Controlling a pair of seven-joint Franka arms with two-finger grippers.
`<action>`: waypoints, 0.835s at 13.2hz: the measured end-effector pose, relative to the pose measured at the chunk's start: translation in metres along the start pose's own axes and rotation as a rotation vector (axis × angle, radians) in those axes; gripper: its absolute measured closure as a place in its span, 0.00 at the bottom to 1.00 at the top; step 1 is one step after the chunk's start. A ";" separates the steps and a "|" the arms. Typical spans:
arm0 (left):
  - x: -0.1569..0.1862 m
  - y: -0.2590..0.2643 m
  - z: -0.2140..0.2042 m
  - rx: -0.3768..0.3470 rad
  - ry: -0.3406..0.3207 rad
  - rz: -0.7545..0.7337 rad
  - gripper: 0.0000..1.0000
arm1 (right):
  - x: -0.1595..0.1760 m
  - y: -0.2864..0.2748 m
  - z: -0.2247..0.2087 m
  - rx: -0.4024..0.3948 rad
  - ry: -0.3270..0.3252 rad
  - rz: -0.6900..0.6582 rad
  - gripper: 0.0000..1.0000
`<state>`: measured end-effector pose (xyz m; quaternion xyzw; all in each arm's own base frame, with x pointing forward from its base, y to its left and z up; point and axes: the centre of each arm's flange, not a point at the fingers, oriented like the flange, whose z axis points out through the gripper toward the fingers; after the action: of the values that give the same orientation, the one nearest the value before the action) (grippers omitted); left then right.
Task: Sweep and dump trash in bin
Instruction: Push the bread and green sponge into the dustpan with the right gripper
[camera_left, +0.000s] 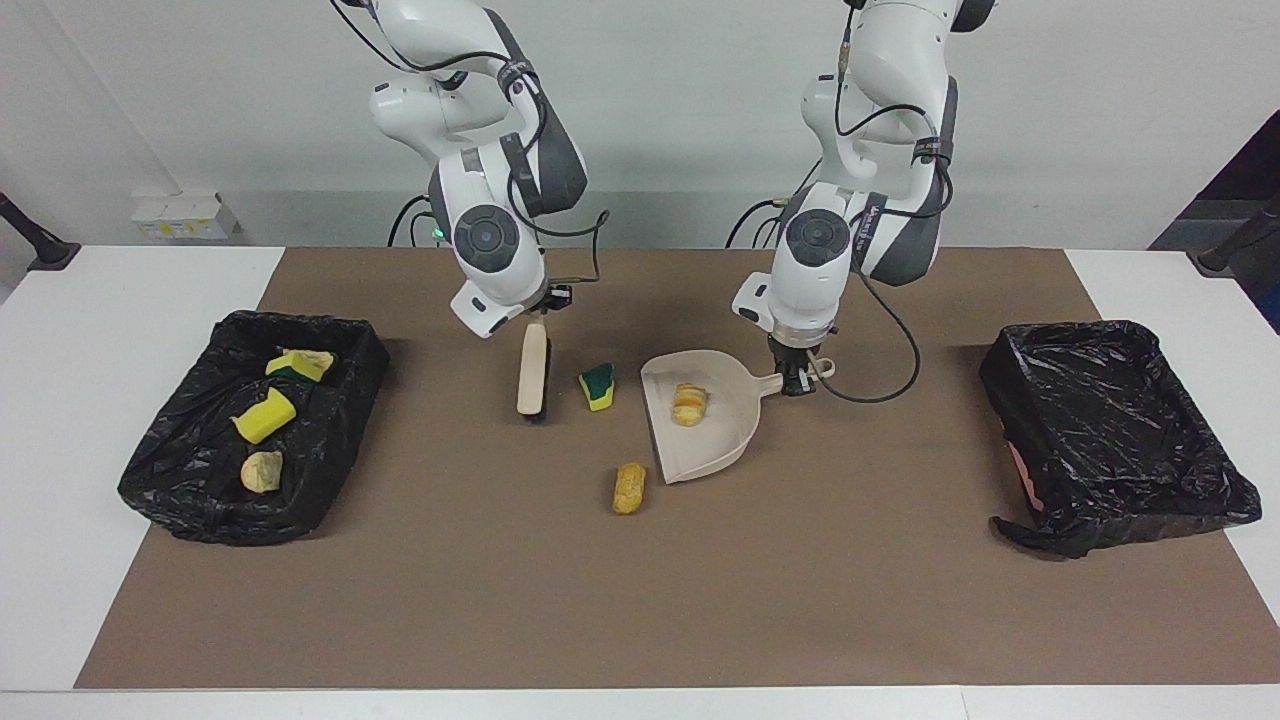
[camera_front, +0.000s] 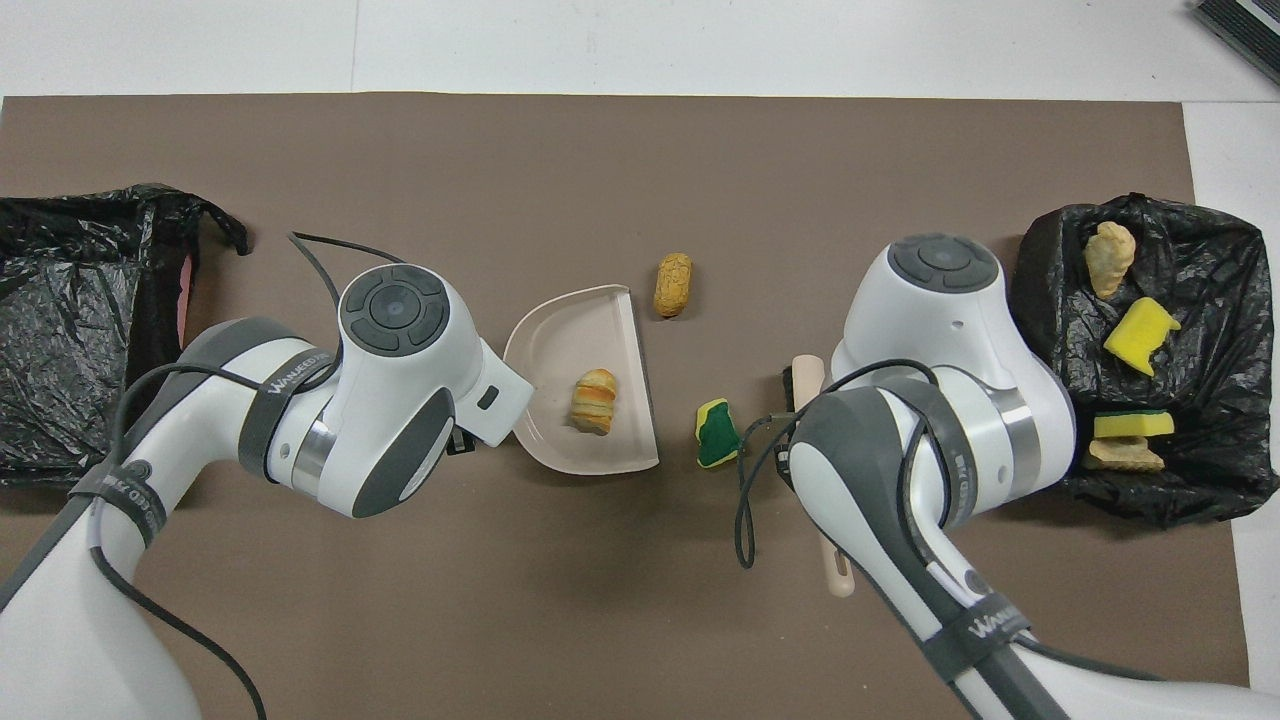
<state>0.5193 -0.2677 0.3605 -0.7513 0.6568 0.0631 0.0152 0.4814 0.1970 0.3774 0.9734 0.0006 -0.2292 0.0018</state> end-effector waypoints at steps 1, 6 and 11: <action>0.000 0.002 0.000 -0.001 -0.001 0.000 0.68 | -0.008 -0.006 0.007 -0.006 0.011 -0.008 0.74; -0.011 0.031 0.017 -0.052 -0.052 -0.032 0.68 | -0.039 -0.061 0.029 -0.044 0.064 -0.037 0.74; -0.006 0.062 0.017 -0.094 -0.117 -0.078 0.68 | -0.033 -0.069 0.035 0.001 0.129 -0.039 0.74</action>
<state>0.4556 -0.2681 0.3480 -0.7713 0.6212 0.1371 0.0207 0.4366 0.2655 0.3608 0.9859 0.0195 -0.1662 -0.0032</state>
